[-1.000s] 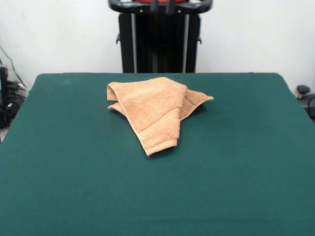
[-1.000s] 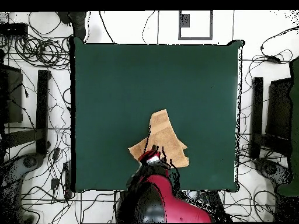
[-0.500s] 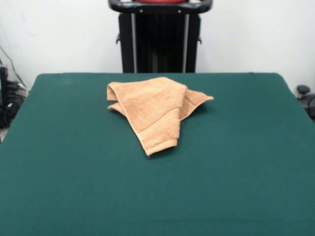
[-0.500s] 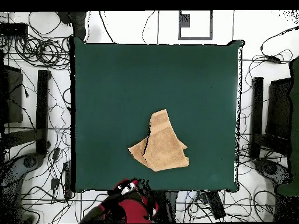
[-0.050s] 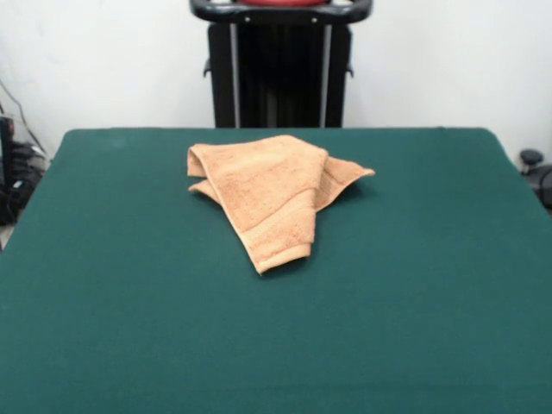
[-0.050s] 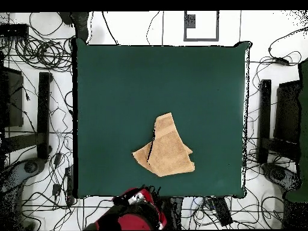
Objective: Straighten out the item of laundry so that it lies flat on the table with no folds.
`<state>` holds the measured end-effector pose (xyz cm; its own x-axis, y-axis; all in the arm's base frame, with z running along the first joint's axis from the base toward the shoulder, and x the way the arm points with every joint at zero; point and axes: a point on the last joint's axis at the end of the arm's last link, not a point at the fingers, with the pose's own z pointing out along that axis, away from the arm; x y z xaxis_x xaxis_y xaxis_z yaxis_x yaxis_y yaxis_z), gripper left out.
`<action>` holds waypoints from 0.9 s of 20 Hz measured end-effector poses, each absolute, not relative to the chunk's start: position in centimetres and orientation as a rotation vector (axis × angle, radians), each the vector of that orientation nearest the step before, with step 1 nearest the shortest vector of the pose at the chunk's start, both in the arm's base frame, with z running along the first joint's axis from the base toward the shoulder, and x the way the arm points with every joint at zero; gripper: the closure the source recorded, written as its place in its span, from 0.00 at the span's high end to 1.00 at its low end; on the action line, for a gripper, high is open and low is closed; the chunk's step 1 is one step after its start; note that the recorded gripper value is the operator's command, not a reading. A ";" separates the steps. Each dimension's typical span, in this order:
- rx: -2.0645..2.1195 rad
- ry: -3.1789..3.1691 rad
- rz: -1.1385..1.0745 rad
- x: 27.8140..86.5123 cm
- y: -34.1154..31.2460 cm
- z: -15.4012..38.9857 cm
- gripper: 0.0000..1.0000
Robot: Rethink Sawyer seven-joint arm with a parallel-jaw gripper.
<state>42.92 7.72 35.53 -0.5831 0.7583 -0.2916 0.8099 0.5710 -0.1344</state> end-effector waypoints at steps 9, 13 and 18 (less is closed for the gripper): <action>1.550 2.459 -0.383 42.5 1.5 40.1 1.00; 1.647 2.465 -0.528 41.2 -3.6 45.4 1.00; 1.643 2.483 -0.582 40.0 -8.4 48.8 1.00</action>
<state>39.95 -8.40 48.78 -0.4094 0.8634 -0.2949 0.9045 0.3419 -0.2548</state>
